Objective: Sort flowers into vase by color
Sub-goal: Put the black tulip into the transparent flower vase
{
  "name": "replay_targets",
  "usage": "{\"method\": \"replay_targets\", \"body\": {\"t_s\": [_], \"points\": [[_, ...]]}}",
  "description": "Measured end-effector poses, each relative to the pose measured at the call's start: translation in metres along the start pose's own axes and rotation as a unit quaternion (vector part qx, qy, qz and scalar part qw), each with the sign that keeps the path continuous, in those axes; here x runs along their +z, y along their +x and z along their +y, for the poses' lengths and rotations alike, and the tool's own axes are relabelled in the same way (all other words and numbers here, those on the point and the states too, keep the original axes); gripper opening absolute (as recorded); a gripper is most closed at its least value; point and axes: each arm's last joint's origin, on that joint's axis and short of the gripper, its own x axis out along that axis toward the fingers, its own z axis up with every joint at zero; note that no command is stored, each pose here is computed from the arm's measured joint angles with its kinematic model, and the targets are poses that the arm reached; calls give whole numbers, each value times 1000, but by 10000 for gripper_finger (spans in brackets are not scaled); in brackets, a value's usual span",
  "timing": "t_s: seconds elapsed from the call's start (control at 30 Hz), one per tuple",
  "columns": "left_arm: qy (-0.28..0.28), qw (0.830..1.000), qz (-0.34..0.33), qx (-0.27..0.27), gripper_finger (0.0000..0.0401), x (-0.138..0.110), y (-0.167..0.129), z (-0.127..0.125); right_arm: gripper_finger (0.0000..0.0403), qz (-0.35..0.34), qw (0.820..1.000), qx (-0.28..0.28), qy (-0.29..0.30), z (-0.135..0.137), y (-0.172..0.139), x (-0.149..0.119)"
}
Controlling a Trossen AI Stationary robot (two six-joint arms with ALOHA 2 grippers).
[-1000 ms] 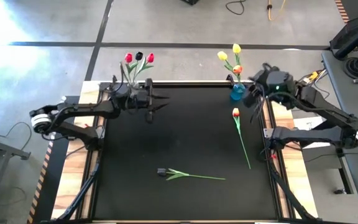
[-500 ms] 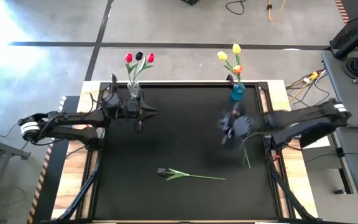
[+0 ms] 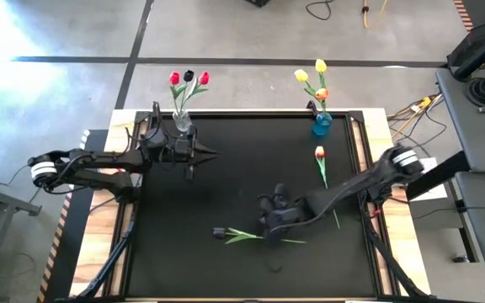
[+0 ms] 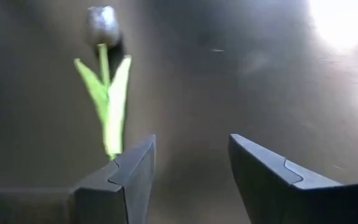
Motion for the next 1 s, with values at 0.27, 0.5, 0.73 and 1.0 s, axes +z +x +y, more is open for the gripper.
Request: {"method": "replay_targets", "body": {"t_s": [0.27, 0.5, 0.73, 1.0], "points": [[2, 1000, -7, 0, 37, 0, 2, 1, 190, 65, 998, 9, -14, 33, 41, 24], [1, 1000, -9, 1, 37, 0, 2, 1, 187, 119, 992, 35, -19, 57, 67, 42], [-10, 1000, -7, -1, 37, 0, 2, 0, 169, 177, 984, 28, -20, 59, 88, 51], [-24, 1000, -11, -11, 37, 1, 2, 0, 110, 206, 977, 48, -13, 49, 96, 55]]}}
